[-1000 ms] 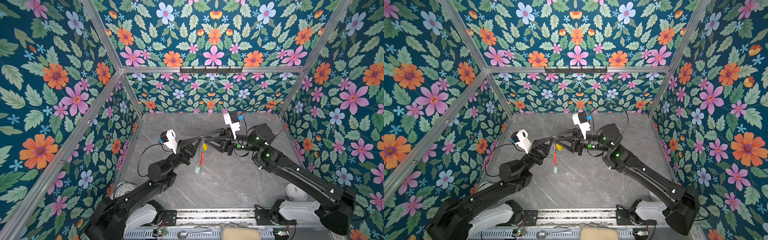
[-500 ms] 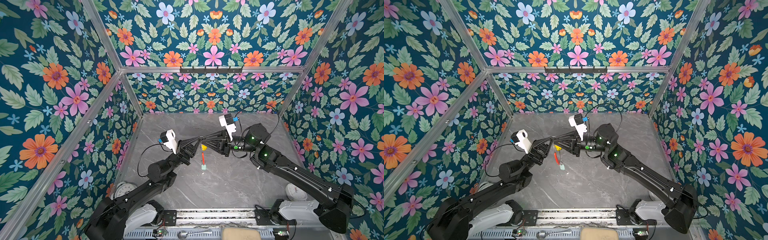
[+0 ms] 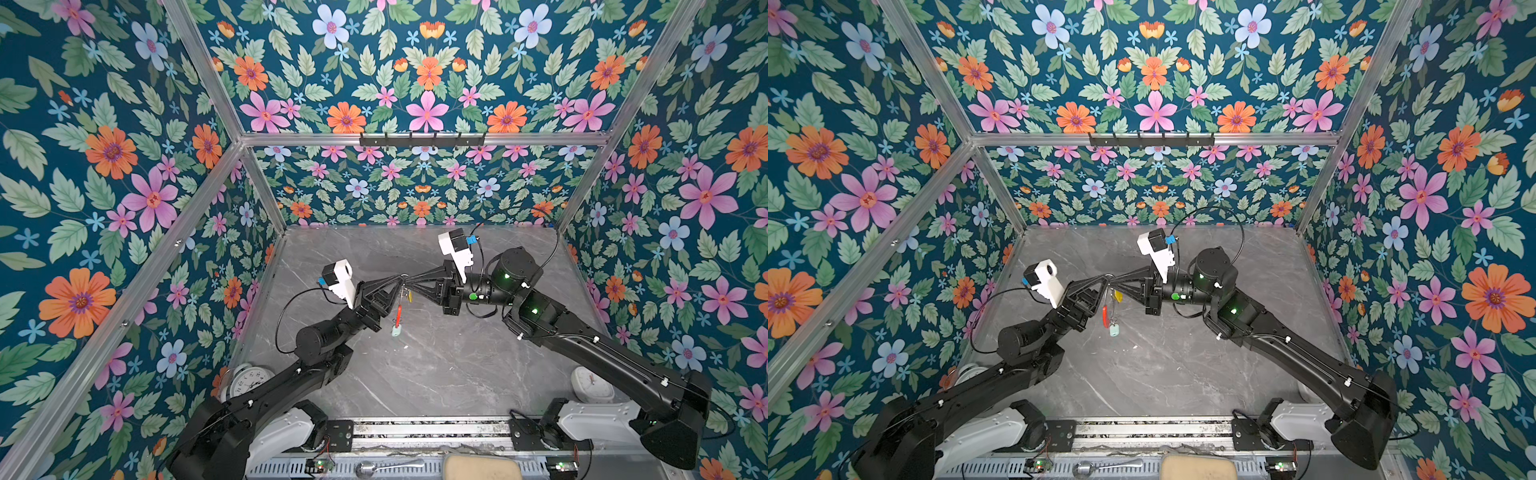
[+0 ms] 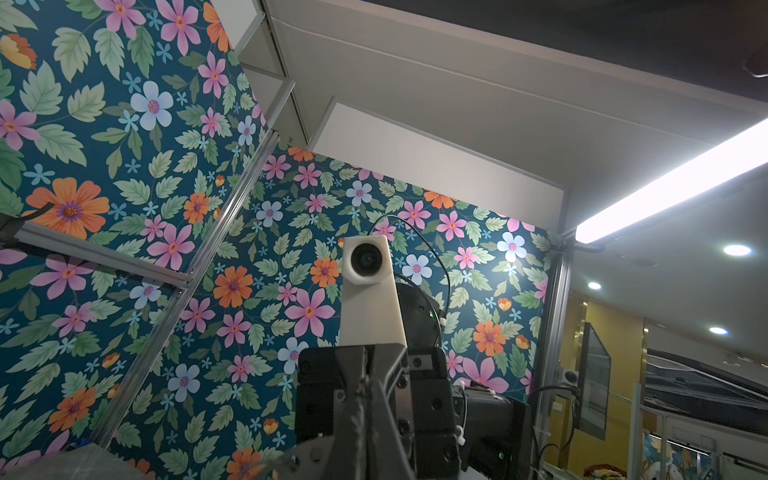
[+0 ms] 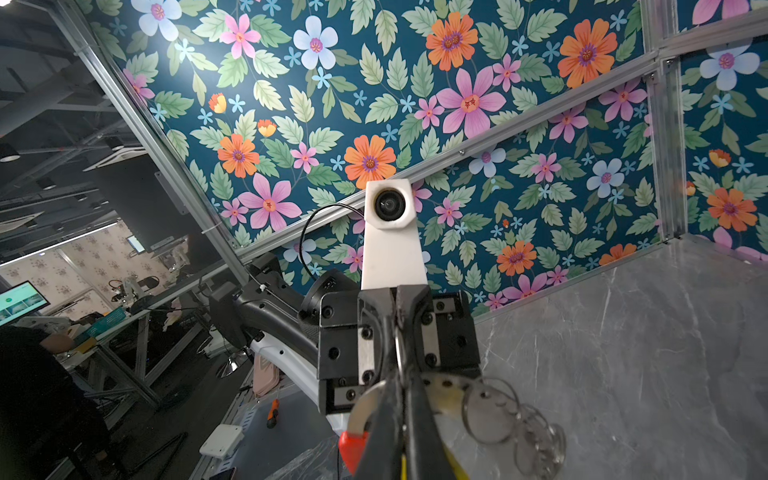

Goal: Remove the keys from the keyring

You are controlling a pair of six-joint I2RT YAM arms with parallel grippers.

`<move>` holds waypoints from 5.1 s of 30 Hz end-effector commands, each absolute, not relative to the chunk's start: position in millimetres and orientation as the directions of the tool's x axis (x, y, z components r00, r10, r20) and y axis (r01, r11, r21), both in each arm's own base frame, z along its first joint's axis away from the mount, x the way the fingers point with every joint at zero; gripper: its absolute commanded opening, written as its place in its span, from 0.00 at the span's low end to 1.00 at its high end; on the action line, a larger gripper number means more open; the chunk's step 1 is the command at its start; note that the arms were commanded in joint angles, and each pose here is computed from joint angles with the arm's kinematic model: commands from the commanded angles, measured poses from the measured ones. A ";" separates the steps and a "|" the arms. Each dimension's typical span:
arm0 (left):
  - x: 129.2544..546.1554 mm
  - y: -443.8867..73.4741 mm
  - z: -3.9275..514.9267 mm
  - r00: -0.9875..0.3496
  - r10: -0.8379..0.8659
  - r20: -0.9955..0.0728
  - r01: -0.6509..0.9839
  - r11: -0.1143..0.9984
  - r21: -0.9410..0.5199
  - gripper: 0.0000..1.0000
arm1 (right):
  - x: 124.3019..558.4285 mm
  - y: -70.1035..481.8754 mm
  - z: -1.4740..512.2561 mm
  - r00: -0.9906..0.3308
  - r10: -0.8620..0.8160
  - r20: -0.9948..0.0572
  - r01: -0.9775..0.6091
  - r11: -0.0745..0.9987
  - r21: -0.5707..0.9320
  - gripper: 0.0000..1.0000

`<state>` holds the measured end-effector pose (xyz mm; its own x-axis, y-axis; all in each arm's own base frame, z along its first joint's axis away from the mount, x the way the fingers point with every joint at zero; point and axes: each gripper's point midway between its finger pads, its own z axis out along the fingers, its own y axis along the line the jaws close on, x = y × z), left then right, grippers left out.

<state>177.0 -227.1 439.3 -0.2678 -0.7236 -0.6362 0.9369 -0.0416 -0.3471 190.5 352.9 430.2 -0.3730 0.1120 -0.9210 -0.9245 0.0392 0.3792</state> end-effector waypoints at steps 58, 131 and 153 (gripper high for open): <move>155.7 -293.0 385.5 -0.479 0.064 -0.875 0.876 -0.021 -0.481 0.16 | 198.6 304.1 366.0 -0.484 -0.332 -0.810 -0.860 0.351 0.370 0.00; 144.3 -285.5 410.9 -0.363 -0.091 -0.927 0.932 -0.046 -0.360 0.00 | 161.5 297.2 388.6 -0.196 -0.086 -0.977 -0.974 0.135 0.183 0.07; 119.3 -279.9 424.6 -0.358 -0.119 -0.926 0.923 -0.196 -0.331 0.00 | 174.9 297.1 376.6 -0.237 -0.139 -0.962 -0.956 0.208 0.205 0.00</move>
